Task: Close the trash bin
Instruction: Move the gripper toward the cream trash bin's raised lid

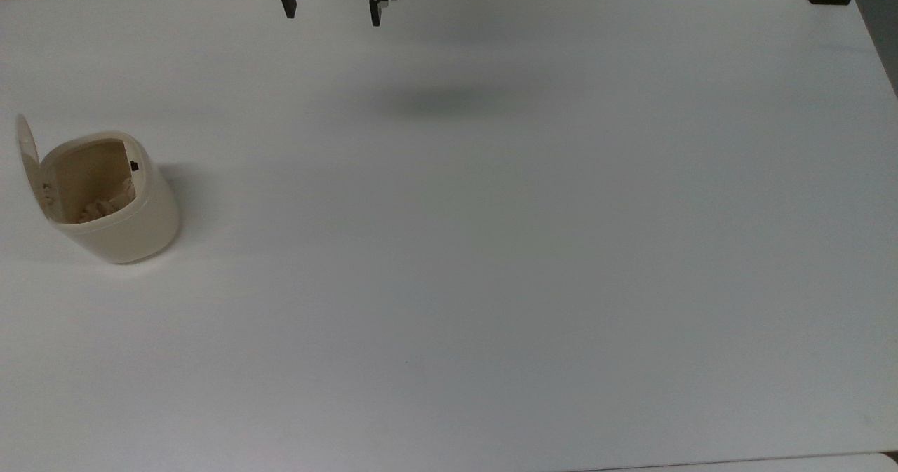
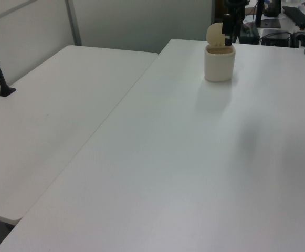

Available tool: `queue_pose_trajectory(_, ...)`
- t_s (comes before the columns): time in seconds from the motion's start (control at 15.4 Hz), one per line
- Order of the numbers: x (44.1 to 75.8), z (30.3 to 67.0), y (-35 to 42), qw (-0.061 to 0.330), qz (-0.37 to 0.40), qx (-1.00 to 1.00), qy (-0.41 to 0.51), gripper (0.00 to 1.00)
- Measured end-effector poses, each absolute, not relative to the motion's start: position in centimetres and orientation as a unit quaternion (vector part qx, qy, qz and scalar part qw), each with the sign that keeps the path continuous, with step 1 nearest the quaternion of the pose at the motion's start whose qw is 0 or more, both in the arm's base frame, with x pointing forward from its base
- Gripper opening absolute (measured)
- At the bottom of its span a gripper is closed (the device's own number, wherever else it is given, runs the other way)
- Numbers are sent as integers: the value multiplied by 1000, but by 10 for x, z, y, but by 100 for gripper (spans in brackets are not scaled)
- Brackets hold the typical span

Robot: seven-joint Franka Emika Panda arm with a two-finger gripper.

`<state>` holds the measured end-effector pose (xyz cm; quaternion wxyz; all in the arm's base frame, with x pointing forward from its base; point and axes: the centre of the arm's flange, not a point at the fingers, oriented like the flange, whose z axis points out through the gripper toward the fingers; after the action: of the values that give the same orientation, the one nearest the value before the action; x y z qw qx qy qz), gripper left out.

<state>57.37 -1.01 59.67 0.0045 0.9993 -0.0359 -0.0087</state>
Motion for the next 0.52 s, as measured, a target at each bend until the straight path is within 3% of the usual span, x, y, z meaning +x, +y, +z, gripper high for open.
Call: queue_pose_trajectory(0.52,573,597,-27,5,-9,999,-51,100)
